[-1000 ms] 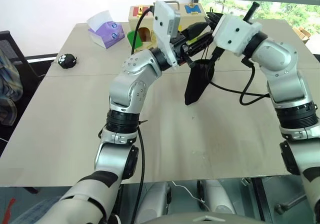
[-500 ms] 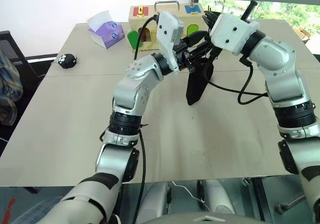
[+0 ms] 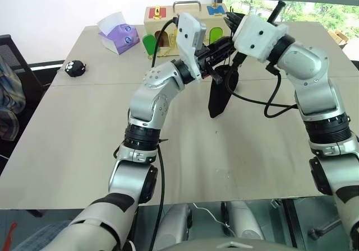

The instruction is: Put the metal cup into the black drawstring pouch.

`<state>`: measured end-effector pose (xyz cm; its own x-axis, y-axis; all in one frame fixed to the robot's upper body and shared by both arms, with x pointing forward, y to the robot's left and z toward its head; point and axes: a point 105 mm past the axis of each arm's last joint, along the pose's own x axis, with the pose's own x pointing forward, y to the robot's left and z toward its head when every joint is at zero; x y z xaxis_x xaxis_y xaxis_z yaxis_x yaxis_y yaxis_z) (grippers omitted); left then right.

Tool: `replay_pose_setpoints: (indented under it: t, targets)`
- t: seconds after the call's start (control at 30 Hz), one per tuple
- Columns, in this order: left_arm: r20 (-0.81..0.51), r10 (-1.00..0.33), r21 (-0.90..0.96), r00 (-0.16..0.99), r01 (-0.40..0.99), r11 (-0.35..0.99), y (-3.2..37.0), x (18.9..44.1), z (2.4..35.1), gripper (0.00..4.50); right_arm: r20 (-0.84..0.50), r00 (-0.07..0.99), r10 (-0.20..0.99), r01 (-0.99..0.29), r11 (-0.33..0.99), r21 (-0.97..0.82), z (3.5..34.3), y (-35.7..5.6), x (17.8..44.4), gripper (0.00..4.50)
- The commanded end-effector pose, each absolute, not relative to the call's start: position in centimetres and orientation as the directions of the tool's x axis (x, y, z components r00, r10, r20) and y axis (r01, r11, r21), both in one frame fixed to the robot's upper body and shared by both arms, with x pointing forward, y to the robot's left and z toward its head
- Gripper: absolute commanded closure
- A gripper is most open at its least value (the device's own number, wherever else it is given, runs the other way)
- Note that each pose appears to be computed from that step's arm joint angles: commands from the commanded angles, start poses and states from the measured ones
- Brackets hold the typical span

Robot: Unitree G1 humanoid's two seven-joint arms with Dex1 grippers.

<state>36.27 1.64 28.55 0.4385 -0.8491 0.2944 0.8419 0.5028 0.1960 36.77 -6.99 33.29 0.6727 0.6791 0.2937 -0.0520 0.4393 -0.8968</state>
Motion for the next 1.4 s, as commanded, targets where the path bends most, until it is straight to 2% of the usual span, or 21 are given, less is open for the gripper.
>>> replay_pose_setpoints:
  t: [0.03, 0.1, 0.17, 0.23, 0.33, 0.37, 0.4, 0.47, 0.5, 0.53, 0.7, 0.77, 0.87, 0.93, 1.03, 1.13, 1.2, 1.27, 1.33, 1.4]
  targets:
    - [0.26, -0.856, 0.237, 0.447, 0.829, 0.506, 1.6, 36.4, 27.8, 4.33, 0.585, 0.558, 0.588, 0.23, 0.568, -0.79, 40.5, -8.4, 34.2, 4.5]
    - [0.188, -0.854, 0.232, 0.485, 0.823, 0.518, 1.9, 37.1, 25.3, 4.33, 0.739, 0.465, 0.488, 0.404, 0.626, -0.667, 44.1, -10.1, 32.4, 4.5]
    - [0.099, -0.862, 0.25, 0.497, 0.826, 0.505, 2.0, 37.7, 22.0, 4.33, 0.823, 0.386, 0.416, 0.473, 0.677, -0.564, 46.0, -11.4, 31.1, 4.5]
    - [0.081, -0.859, 0.225, 0.505, 0.831, 0.509, 2.1, 38.0, 20.6, 4.33, 0.846, 0.371, 0.384, 0.441, 0.729, -0.524, 46.4, -11.7, 31.0, 4.5]
    - [0.139, -0.855, 0.189, 0.499, 0.834, 0.518, 2.1, 38.1, 21.3, 4.33, 0.809, 0.415, 0.417, 0.39, 0.722, -0.572, 45.3, -11.0, 32.0, 4.5]
    - [0.152, -0.859, 0.201, 0.489, 0.836, 0.511, 1.9, 38.0, 21.7, 3.31, 0.792, 0.433, 0.43, 0.369, 0.717, -0.591, 44.7, -10.7, 32.3, 4.5]
    - [0.169, -0.859, 0.211, 0.484, 0.833, 0.511, 1.8, 37.9, 22.1, 3.01, 0.776, 0.45, 0.441, 0.344, 0.717, -0.607, 44.2, -10.5, 32.7, 4.5]
    - [0.205, -0.847, 0.197, 0.491, 0.826, 0.527, 1.9, 38.0, 22.7, 2.05, 0.758, 0.47, 0.451, 0.311, 0.719, -0.621, 43.5, -10.4, 33.0, 4.5]
    - [0.217, -0.841, 0.187, 0.495, 0.825, 0.533, 2.0, 38.1, 22.9, 1.82, 0.755, 0.474, 0.454, 0.304, 0.72, -0.624, 43.4, -10.3, 33.0, 4.5]
    - [0.228, -0.845, 0.189, 0.484, 0.829, 0.526, 2.1, 37.9, 23.1, 1.25, 0.738, 0.486, 0.468, 0.278, 0.718, -0.638, 42.8, -10.0, 33.2, 4.5]
    - [0.287, -0.855, 0.16, 0.432, 0.858, 0.488, 3.0, 36.5, 24.0, 1.25, 0.674, 0.534, 0.51, 0.172, 0.715, -0.677, 40.4, -9.1, 33.7, 4.5]
    - [0.303, -0.843, 0.115, 0.444, 0.861, 0.495, 4.2, 36.2, 24.2, 1.25, 0.662, 0.552, 0.507, 0.14, 0.726, -0.673, 39.7, -9.2, 33.6, 4.5]
    - [0.247, -0.827, 0.085, 0.504, 0.84, 0.537, 6.2, 36.6, 22.8, 1.25, 0.632, 0.613, 0.474, 0.062, 0.768, -0.637, 38.5, -10.0, 34.2, 4.5]
    - [0.142, -0.812, 0.152, 0.566, 0.798, 0.583, 8.0, 37.0, 20.3, 1.25, 0.556, 0.658, 0.507, -0.001, 0.739, -0.674, 36.6, -10.0, 34.4, 4.5]
    - [0.035, -0.788, 0.154, 0.615, 0.776, 0.612, 10.6, 36.6, 17.0, 1.2, 0.452, 0.707, 0.544, -0.105, 0.713, -0.694, 33.5, -10.5, 34.5, 3.65]
    - [-0.022, -0.777, 0.168, 0.629, 0.769, 0.617, 12.0, 35.8, 15.5, 1.2, 0.365, 0.732, 0.575, -0.252, 0.726, -0.639, 30.8, -11.0, 34.3, 2.32]
    - [-0.076, -0.778, 0.199, 0.624, 0.774, 0.601, 12.8, 34.5, 14.4, 1.2, 0.278, 0.726, 0.63, -0.399, 0.714, -0.576, 28.0, -11.6, 33.4, 1.33]
    - [-0.114, -0.773, 0.206, 0.625, 0.776, 0.597, 13.5, 33.3, 13.8, 1.2, 0.213, 0.722, 0.658, -0.473, 0.695, -0.541, 26.1, -12.7, 32.5, 0.53]
    - [-0.14, -0.747, 0.189, 0.65, 0.758, 0.624, 14.7, 32.0, 13.1, 1.2, 0.107, 0.723, 0.683, -0.585, 0.687, -0.432, 22.7, -14.7, 31.5, 0.53]
    - [-0.177, -0.699, 0.223, 0.693, 0.72, 0.657, 16.3, 30.3, 11.8, 1.2, 0.002, 0.736, 0.677, -0.64, 0.698, -0.321, 18.6, -18.0, 30.6, 0.53]
